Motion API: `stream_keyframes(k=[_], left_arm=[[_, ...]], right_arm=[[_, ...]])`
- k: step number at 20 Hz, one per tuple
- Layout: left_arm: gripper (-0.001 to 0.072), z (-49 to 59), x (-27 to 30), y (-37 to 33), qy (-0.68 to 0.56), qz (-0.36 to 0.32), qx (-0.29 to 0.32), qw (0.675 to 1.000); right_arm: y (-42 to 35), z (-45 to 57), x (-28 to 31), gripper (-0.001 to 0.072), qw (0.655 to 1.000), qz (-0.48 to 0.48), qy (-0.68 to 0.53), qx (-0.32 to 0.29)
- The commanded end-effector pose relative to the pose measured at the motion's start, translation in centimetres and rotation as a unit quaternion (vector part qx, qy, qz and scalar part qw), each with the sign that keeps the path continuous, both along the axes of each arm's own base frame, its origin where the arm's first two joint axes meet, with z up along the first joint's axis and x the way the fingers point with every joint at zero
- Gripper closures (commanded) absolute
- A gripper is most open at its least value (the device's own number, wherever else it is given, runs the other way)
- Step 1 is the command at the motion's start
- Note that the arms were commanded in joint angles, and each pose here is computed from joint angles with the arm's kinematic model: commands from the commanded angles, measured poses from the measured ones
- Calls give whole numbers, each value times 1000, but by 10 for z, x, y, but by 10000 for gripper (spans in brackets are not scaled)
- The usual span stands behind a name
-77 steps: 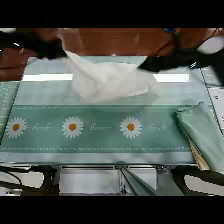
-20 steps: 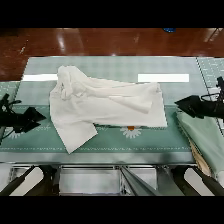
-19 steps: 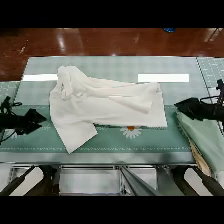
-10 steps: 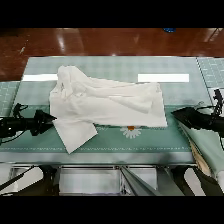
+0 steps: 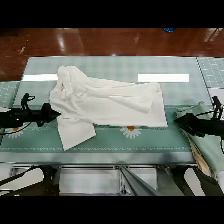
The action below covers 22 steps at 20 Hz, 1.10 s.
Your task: Fold the shirts.
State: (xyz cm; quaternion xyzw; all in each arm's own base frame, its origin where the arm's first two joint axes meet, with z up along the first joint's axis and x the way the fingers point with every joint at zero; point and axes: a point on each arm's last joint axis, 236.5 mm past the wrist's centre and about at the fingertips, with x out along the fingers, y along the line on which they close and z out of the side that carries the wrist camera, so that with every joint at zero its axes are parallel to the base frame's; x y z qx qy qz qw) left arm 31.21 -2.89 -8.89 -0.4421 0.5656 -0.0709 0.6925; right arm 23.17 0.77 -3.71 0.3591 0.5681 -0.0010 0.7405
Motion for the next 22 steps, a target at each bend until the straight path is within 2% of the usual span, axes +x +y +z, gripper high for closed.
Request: stream_keyframes(k=[1, 5, 10, 15, 18, 19, 20, 22], left_arm=[[690, 12, 9, -5, -17, -21, -5, 1000], [690, 12, 10, -4, -18, -20, -3, 1000], [690, 12, 10, -4, -19, -21, -2, 1000], [690, 12, 9, -5, -18, -22, -4, 1000], [690, 12, 9, -5, -18, -23, -5, 1000], [690, 13, 7, -7, -16, -26, -9, 999], [690, 15, 6, -9, -15, -30, -13, 999], [690, 23, 7, -11, -23, -36, -15, 999]], right_arm=[[-6, -18, -27, 305, 998, -16, 67, -12], [-3, -40, -24, 306, 996, -58, 67, 4], [19, -51, 13, 317, 994, -64, 36, 86], [47, -78, 34, 317, 993, -41, 61, 98], [63, -70, 69, 328, 995, -6, 36, 88], [68, -62, 83, 473, 996, 10, 22, 84], [76, -52, 93, 688, 996, 43, 3, 80], [98, -19, 108, 693, 988, 128, -32, 83]])
